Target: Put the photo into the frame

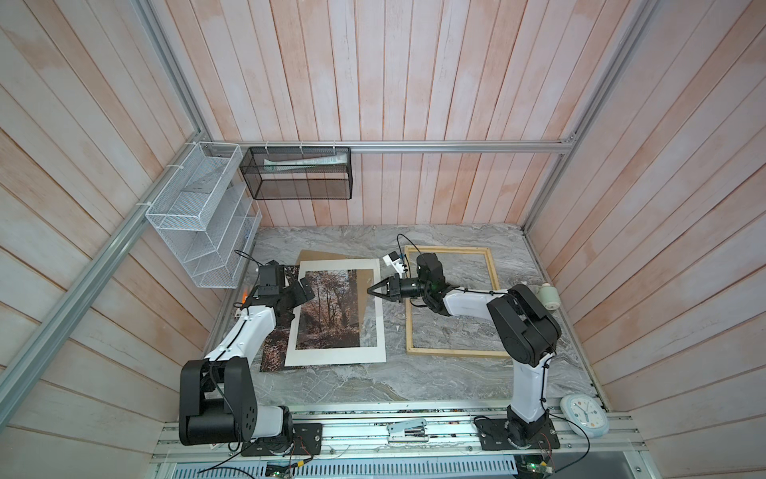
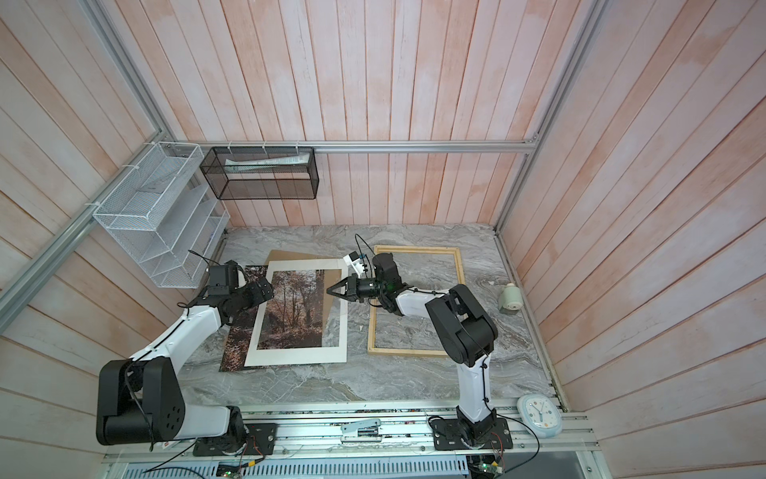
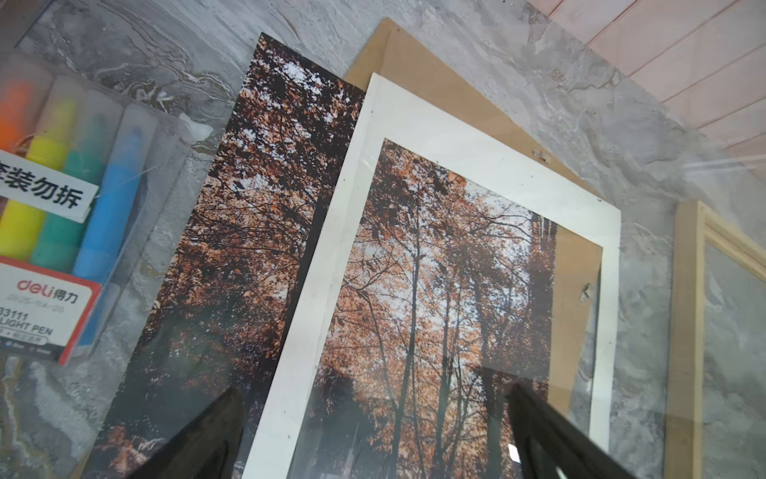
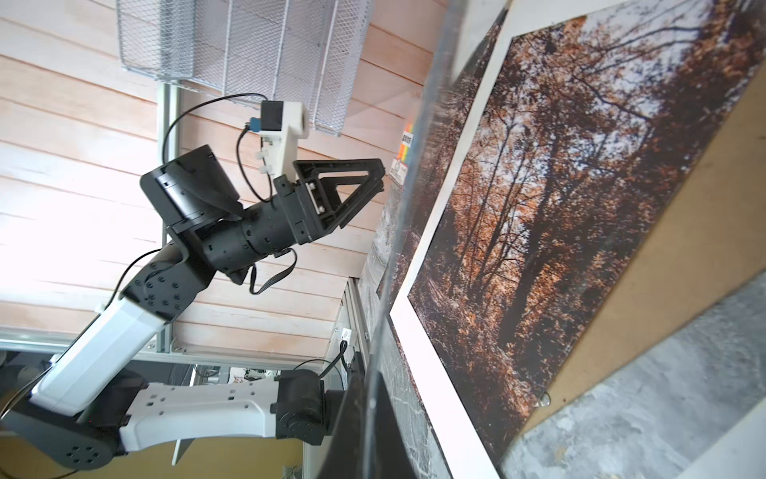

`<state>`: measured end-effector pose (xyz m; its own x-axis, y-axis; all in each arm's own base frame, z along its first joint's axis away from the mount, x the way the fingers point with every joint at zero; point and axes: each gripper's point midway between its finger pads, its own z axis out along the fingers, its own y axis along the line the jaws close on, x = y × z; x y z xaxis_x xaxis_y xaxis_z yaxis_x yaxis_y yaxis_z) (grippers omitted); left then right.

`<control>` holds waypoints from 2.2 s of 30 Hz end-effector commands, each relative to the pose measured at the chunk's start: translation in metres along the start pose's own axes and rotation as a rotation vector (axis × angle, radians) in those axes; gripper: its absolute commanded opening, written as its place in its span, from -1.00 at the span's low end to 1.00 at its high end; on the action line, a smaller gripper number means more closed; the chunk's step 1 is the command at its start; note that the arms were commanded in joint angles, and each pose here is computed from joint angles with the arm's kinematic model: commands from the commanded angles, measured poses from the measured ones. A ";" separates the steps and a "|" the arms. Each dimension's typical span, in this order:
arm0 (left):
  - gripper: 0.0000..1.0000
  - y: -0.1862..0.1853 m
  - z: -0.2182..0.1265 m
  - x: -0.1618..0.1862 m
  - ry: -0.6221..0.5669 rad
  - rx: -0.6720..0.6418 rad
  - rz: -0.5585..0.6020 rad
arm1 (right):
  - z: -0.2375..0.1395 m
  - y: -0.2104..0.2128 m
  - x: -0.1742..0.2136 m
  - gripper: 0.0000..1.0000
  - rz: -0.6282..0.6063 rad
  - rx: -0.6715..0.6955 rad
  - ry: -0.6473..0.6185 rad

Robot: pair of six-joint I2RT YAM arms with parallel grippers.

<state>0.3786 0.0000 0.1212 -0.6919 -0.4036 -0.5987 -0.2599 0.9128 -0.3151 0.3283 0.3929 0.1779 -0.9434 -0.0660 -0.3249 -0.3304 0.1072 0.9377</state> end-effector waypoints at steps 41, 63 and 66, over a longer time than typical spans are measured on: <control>1.00 -0.175 0.056 0.098 0.262 0.498 0.143 | -0.213 -0.077 0.075 -0.95 0.049 0.471 -0.217; 0.99 -0.208 0.075 0.130 0.363 0.514 0.195 | -0.237 -0.143 0.087 -0.18 0.207 0.592 -0.295; 0.99 -0.211 0.076 0.134 0.367 0.518 0.200 | -0.240 -0.148 0.083 -0.12 0.212 0.599 -0.311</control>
<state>0.3919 -0.2420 0.0543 -0.8946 -0.1105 -0.4329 0.1822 0.7944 -0.5794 0.2943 0.1387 0.0428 -0.9371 0.2730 -0.2175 -0.0065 0.6095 0.7927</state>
